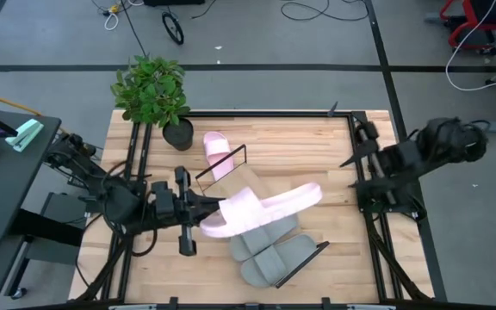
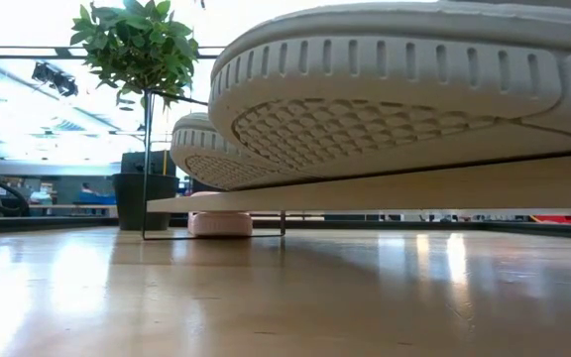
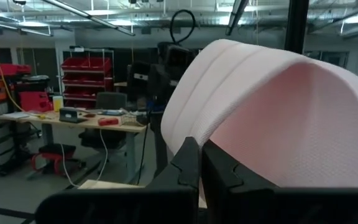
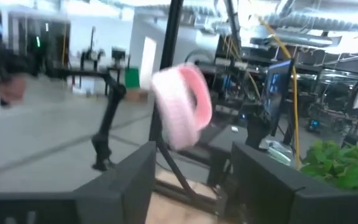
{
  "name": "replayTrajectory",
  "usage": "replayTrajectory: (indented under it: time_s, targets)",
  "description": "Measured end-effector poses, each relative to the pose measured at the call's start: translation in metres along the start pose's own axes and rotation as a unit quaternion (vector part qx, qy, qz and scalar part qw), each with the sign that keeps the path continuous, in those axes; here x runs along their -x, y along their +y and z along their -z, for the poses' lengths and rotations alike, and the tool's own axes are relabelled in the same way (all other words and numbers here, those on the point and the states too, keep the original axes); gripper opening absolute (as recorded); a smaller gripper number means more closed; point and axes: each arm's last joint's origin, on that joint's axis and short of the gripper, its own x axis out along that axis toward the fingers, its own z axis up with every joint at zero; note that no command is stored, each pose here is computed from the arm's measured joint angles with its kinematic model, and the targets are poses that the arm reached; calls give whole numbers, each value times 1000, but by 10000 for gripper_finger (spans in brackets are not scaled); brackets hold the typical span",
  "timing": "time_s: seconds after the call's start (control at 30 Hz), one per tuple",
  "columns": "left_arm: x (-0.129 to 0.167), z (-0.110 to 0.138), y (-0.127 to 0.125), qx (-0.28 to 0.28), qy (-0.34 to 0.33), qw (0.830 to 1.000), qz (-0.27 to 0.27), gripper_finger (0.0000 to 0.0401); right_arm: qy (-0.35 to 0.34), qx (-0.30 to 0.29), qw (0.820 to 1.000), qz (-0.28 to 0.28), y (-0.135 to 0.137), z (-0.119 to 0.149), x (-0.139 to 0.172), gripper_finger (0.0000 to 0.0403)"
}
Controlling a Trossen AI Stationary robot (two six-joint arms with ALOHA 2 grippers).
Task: Pick and place slides into the shelf
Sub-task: Put the bottom pink slide on the shelf
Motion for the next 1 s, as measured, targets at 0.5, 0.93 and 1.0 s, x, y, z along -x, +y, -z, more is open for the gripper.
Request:
replayTrajectory:
  time_s: [0.5,0.93,1.0]
  targets:
    - [-5,0,4,16,-2,1000,1,4,12,100,995,-24,1,0,-57,247]
    - [-5,1,5,19,0,1000,-5,4,1,129,992,8,-8,-9,-50,243]
    - [-5,1,5,20,-1,1000,-6,4,1,129,992,4,-9,-9,-50,243]
